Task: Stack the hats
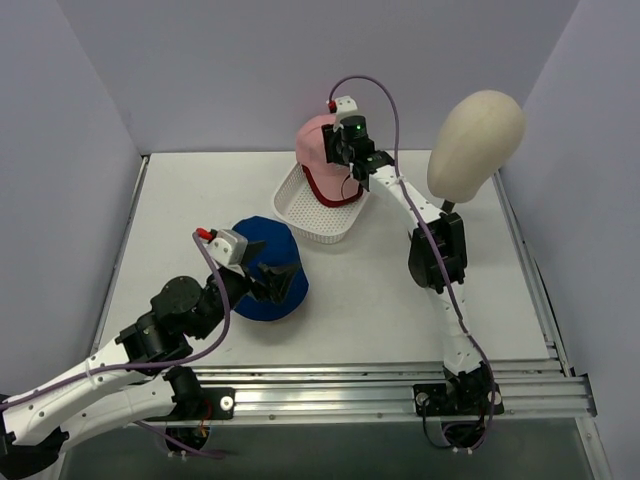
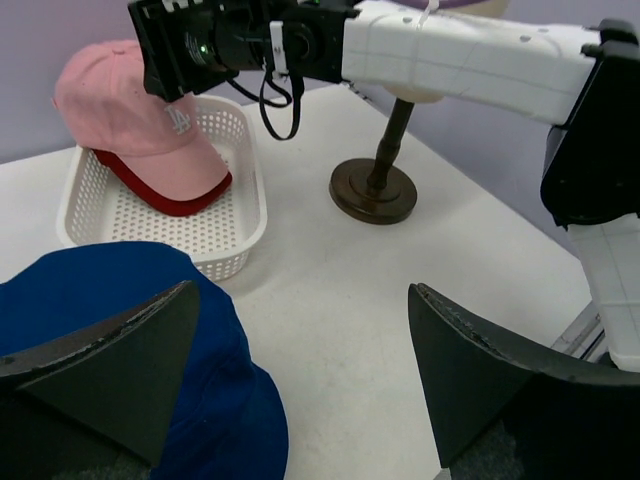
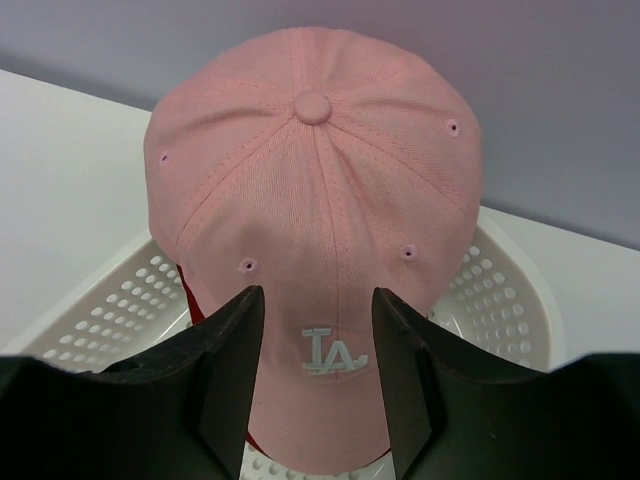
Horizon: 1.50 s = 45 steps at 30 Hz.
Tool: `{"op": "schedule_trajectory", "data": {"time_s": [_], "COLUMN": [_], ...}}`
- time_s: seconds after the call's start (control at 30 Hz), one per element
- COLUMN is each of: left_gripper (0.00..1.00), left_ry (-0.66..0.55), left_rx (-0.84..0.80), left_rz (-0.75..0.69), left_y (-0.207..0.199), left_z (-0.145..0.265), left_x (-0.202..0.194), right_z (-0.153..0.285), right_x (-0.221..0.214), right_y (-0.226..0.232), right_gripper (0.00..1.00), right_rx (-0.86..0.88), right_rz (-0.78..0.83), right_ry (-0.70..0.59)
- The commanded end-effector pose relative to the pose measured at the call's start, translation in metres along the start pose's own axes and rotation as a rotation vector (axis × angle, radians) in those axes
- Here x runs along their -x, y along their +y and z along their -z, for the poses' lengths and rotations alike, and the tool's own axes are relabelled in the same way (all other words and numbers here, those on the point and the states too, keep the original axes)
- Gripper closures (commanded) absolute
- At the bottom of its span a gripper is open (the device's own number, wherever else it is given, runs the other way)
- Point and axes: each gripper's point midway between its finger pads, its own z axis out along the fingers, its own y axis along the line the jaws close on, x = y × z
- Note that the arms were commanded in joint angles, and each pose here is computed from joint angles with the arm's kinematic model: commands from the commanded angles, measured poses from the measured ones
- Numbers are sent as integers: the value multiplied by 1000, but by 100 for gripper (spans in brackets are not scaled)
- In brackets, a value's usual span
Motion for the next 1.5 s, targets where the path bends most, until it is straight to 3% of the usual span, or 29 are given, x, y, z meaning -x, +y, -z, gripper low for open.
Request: {"op": "schedule_trajectory", "data": {"time_s": [0.0, 0.3, 0.4, 0.5, 0.53, 0.57, 0.87, 1.1, 1.47], "left_gripper": [6, 6, 6, 6, 6, 6, 6, 6, 6], "left_ry": [-123, -130, -123, -120, -119, -118, -135, -136, -141], "left_rx": [16, 49, 61, 82, 89, 97, 124, 154, 229], "left_rz": [31, 34, 31, 29, 28, 28, 38, 31, 11], "left_y": [4, 11, 13, 16, 17, 19, 25, 31, 46], "left_z": [5, 8, 6, 5, 5, 5, 9, 10, 13], "left_x": [28, 27, 24, 23, 22, 21, 22, 22, 18], "right_z": [-6, -21, -21, -19, -18, -17, 3, 65, 125], "right_x": [24, 10, 13, 20, 22, 23, 50, 125, 164], "right_y": [1, -4, -4, -5, -4, -4, -8, -24, -27], "right_gripper": [57, 58, 65, 82, 95, 100, 100, 100, 100], "right_rx": [17, -11, -17, -12, -9, -9, -21, -72, -77], "right_rz": [15, 17, 14, 13, 15, 16, 43, 23, 6], "right_ry": [-78, -71, -82, -96, -99, -102, -130, -249, -313]}}
